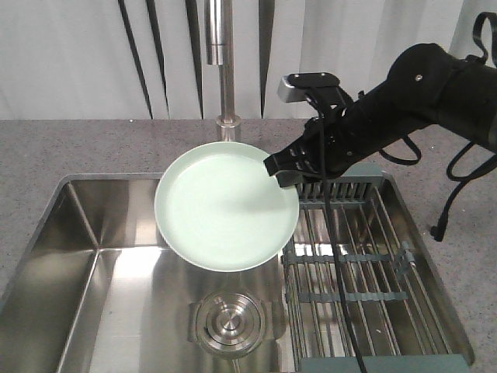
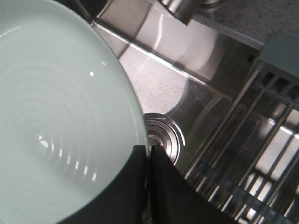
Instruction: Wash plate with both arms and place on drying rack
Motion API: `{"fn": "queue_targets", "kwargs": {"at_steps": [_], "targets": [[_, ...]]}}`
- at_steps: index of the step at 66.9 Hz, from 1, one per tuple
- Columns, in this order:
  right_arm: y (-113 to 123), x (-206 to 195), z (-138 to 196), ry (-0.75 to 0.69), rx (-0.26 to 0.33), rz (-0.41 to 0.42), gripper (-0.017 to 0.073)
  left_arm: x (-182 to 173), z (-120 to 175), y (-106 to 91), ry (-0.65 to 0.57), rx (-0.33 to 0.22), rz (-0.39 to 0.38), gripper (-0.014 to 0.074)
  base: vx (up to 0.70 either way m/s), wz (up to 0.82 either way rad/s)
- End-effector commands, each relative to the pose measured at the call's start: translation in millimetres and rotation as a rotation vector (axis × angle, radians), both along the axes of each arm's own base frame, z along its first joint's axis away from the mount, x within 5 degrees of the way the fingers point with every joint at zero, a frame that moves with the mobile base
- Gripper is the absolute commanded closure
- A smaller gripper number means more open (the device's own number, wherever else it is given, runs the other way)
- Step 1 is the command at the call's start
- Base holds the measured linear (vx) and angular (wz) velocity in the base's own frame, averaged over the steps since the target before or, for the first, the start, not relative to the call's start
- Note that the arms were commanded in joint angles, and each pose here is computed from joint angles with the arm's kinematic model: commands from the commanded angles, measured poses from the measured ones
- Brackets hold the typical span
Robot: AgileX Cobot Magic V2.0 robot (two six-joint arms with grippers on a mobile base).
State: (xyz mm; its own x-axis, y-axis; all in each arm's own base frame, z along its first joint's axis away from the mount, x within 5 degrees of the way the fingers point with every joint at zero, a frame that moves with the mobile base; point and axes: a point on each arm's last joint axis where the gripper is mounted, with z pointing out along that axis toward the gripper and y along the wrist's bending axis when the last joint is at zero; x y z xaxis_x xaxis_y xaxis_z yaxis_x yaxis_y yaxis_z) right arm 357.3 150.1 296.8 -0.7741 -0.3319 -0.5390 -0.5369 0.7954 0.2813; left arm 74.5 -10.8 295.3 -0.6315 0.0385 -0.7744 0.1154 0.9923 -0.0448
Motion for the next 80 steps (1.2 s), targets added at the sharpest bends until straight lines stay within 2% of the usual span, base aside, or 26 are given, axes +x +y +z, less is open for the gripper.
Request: {"fn": "queue_targets", "kwargs": {"at_steps": [1,20,38,66,80], "targets": [[-13.6,-3.8,31.3,-0.081,0.045,-0.028,0.056,3.7,11.1,-0.2,-0.072,-0.021,0.013,0.0022,0.0,0.0],[-44.9,-24.2,26.3,-0.089,0.027,-0.097,0.056,3.7,11.1,-0.2,-0.072,-0.021,0.013,0.0022,0.0,0.0],[-52.3,-57.7,18.3,-0.078,0.028,-0.117,0.056,3.7,11.1,-0.2,-0.072,-0.021,0.013,0.0022,0.0,0.0],[-57.9,-97.4,7.8,-0.04,0.044,-0.123,0.056,3.7,11.1,-0.2,-0.072,-0.021,0.013,0.0022,0.0,0.0],[-40.7,-108.2,5.5,-0.028,0.046,-0.075,0.056,3.7,11.1,-0.2,-0.072,-0.021,0.013,0.0022,0.0,0.0]]}}
